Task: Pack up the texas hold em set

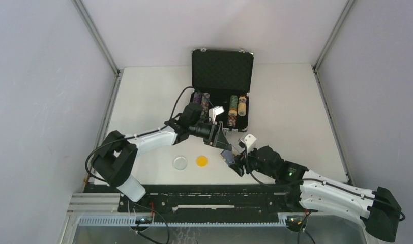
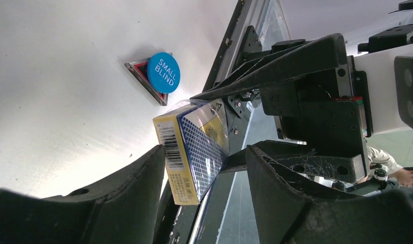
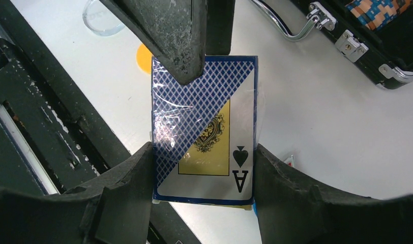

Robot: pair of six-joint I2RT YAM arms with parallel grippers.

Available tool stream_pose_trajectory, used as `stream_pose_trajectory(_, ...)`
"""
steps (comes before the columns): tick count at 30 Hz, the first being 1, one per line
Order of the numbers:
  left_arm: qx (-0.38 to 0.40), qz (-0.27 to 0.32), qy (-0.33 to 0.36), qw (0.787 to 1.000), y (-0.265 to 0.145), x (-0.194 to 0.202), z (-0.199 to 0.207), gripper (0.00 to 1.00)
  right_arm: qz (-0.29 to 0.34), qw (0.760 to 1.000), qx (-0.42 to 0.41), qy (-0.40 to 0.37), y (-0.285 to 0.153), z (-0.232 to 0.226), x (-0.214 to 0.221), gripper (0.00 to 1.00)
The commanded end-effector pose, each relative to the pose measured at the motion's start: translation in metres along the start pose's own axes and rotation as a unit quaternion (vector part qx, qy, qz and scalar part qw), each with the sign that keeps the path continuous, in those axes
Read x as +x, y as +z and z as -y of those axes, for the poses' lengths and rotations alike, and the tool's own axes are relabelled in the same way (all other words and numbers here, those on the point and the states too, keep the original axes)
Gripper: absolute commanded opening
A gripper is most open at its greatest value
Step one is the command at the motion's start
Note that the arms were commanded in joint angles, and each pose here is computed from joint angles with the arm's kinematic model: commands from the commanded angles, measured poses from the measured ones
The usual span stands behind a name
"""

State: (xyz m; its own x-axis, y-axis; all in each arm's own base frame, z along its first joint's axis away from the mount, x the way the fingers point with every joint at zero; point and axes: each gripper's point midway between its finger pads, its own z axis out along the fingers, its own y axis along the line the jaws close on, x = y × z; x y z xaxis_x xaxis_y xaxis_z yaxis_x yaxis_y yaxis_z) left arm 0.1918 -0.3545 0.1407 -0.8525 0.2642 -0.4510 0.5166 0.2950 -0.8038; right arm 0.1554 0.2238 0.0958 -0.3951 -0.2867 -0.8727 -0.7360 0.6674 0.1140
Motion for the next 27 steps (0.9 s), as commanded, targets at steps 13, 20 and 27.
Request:
stream_pose_trajectory(13, 0.026, -0.028, 0.003, 0.999, 0.006, 0.015, 0.001, 0.53, 0.103, 0.994, 0.003, -0.018, -0.012, -0.004, -0.070, 0.10)
stream_pose_trajectory(20, 0.050, -0.023, 0.028, 0.998, 0.002, 0.012, 0.012, 0.00, 0.108, 0.994, 0.025, -0.007, -0.009, 0.003, -0.072, 0.33)
stream_pose_trajectory(27, 0.055, 0.033, 0.055, 0.996, -0.009, -0.013, 0.022, 0.00, 0.185, 0.982, -0.019, 0.027, -0.033, -0.008, -0.097, 0.89)
